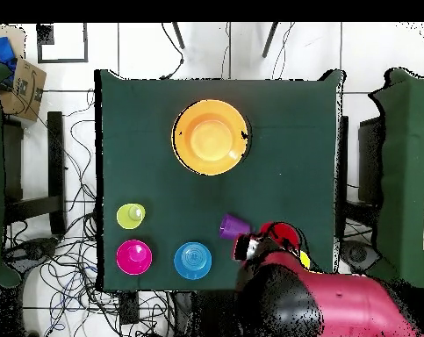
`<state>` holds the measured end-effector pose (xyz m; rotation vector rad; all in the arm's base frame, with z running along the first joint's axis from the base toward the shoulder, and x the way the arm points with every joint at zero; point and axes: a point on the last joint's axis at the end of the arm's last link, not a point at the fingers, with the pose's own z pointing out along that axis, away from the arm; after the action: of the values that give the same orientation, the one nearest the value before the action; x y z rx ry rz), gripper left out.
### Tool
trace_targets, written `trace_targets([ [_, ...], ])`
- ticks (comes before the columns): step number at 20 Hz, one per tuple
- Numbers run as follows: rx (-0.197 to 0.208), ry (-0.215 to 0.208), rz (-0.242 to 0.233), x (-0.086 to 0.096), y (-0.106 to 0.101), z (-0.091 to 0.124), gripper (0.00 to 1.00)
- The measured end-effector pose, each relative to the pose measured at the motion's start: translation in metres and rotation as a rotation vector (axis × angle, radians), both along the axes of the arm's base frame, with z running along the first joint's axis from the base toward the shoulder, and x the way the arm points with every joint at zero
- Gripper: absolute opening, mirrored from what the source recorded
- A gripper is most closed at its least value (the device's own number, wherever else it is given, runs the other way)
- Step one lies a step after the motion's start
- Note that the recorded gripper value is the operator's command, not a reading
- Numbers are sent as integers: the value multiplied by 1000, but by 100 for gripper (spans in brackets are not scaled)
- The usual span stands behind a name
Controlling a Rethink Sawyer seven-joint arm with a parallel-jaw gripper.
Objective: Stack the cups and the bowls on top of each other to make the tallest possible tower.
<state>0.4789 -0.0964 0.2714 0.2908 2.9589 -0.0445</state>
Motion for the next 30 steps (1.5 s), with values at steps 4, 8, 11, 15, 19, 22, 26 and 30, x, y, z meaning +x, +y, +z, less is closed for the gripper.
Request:
trace_targets([
  [4, -49, -41, 133, 8, 42, -1, 0],
  [8, -113, -78, 311, 19, 72, -10, 0],
  [11, -150, -130, 429, 42, 94, -19, 0],
  [15, -156, -189, 469, 77, 114, -30, 0],
  [19, -140, -213, 443, 103, 123, -41, 0],
  [22, -124, -223, 407, 122, 127, -53, 0],
  [26, -116, -225, 380, 136, 129, -63, 0],
  [30, -101, -237, 354, 165, 136, -76, 0],
])
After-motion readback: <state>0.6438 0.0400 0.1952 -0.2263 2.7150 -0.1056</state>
